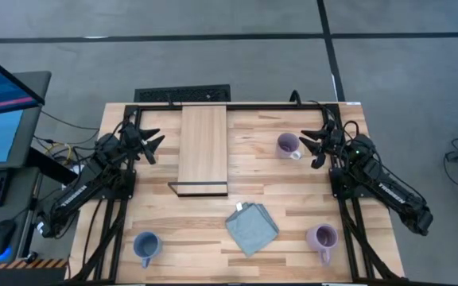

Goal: Stack small to large cups/mugs on shelf
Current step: Put the blue cup on the shelf

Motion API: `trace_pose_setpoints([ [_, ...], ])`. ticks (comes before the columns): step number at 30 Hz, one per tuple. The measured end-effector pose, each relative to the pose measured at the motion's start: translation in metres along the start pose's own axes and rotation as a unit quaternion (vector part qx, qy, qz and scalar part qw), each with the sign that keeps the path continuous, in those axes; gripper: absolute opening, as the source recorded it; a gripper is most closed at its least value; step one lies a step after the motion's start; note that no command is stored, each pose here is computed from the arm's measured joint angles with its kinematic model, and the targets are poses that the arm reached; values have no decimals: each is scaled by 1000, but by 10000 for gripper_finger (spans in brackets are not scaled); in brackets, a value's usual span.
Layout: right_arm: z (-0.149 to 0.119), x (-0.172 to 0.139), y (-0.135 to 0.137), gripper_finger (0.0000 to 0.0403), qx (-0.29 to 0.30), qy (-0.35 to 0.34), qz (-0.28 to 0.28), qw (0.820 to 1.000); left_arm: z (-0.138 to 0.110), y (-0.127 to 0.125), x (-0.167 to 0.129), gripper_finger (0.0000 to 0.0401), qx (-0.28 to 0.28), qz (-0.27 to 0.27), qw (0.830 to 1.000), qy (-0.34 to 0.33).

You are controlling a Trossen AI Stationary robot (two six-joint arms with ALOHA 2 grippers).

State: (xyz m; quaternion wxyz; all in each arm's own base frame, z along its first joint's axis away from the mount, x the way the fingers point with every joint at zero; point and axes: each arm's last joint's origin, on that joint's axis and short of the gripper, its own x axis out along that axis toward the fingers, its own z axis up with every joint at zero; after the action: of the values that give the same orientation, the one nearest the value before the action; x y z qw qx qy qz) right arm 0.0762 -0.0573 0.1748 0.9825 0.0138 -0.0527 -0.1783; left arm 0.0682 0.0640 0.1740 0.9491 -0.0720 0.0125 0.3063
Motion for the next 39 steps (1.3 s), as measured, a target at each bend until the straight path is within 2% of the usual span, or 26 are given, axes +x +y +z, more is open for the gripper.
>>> trace_pose_setpoints([
  [7,0,0,0,153,1,0,0,1000,0,0,0,174,0,0,1000,0],
  [20,10,-1,1,154,55,-14,1,998,0,0,0,174,0,0,1000,0],
  [39,12,-1,1,154,54,-17,0,998,0,0,0,174,0,0,1000,0],
])
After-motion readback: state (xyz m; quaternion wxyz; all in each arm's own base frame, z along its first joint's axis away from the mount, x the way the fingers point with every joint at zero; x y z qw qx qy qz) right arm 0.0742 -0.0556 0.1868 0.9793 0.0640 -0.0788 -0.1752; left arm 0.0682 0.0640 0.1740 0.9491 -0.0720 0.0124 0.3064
